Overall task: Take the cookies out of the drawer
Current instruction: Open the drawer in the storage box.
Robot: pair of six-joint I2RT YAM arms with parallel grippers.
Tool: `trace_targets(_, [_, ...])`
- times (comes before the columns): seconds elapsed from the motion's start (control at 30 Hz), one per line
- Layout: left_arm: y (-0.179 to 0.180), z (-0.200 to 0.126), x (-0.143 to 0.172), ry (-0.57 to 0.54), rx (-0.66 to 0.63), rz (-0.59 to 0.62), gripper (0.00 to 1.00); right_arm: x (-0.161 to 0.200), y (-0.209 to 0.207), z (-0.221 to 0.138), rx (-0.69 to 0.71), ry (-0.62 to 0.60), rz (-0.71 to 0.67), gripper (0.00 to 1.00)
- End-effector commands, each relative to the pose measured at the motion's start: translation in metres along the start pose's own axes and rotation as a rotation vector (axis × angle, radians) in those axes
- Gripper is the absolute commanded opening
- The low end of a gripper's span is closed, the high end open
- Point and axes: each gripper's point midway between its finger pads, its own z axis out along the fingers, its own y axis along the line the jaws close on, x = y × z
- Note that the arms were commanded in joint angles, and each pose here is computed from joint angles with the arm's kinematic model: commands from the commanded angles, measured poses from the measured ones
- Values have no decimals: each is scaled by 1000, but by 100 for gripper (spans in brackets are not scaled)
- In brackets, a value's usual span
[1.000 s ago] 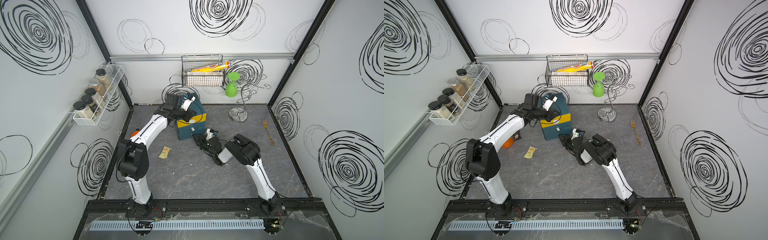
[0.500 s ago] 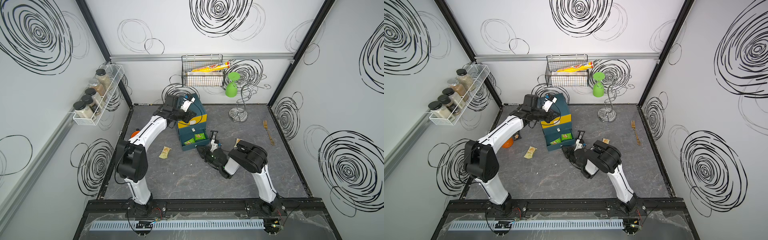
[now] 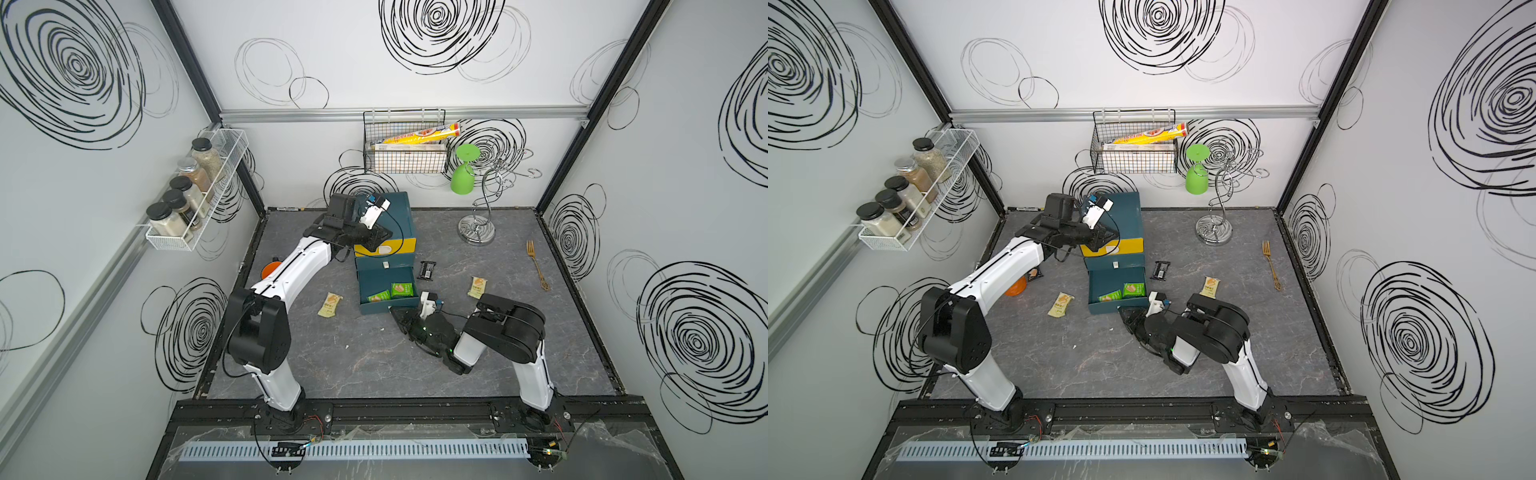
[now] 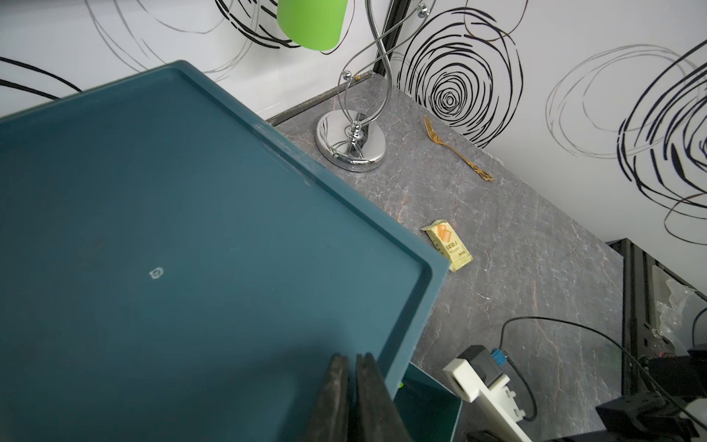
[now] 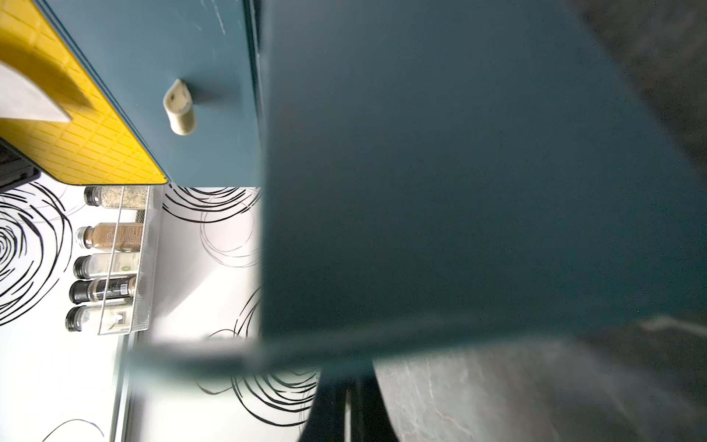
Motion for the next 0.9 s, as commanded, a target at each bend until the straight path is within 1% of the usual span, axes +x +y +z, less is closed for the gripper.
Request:
trace_targets(0.0, [3, 17, 92, 282, -1, -184, 14, 2, 2, -8, 0, -29, -5, 0])
trace_targets(0.3, [-4, 21, 100, 287, 20, -189, 14, 18, -5, -5, -15, -25, 44, 0])
trace_targets(0.43, [-4, 20, 99, 283, 20, -188, 14, 23, 2, -3, -27, -12, 29, 0])
trace_targets(0.47, [-4, 20, 98, 280, 20, -188, 14, 25, 4, -4, -30, -7, 21, 1])
trace_targets(0.57, [-5, 20, 95, 275, 22, -189, 14, 29, 7, -5, -17, 9, -8, 21])
trace_targets(0.63, [-5, 18, 91, 266, 20, -188, 17, 30, 7, -9, -4, 17, -23, 31])
trace_targets(0.7, [-6, 15, 85, 248, 24, -188, 31, 31, 7, -16, 3, 24, -34, 42])
trace_targets(0.73, [-7, 14, 82, 241, 25, -188, 38, 30, 7, -19, 8, 23, -39, 45])
trace_targets(0.77, [-7, 13, 78, 231, 25, -187, 47, 30, 8, -22, 10, 23, -45, 48])
trace_targets(0.8, [-7, 11, 74, 221, 23, -189, 56, 28, 10, -26, 5, 16, -50, 50])
trace_targets(0.87, [-7, 7, 65, 204, 19, -186, 69, 24, 19, -32, -8, 6, -72, 53])
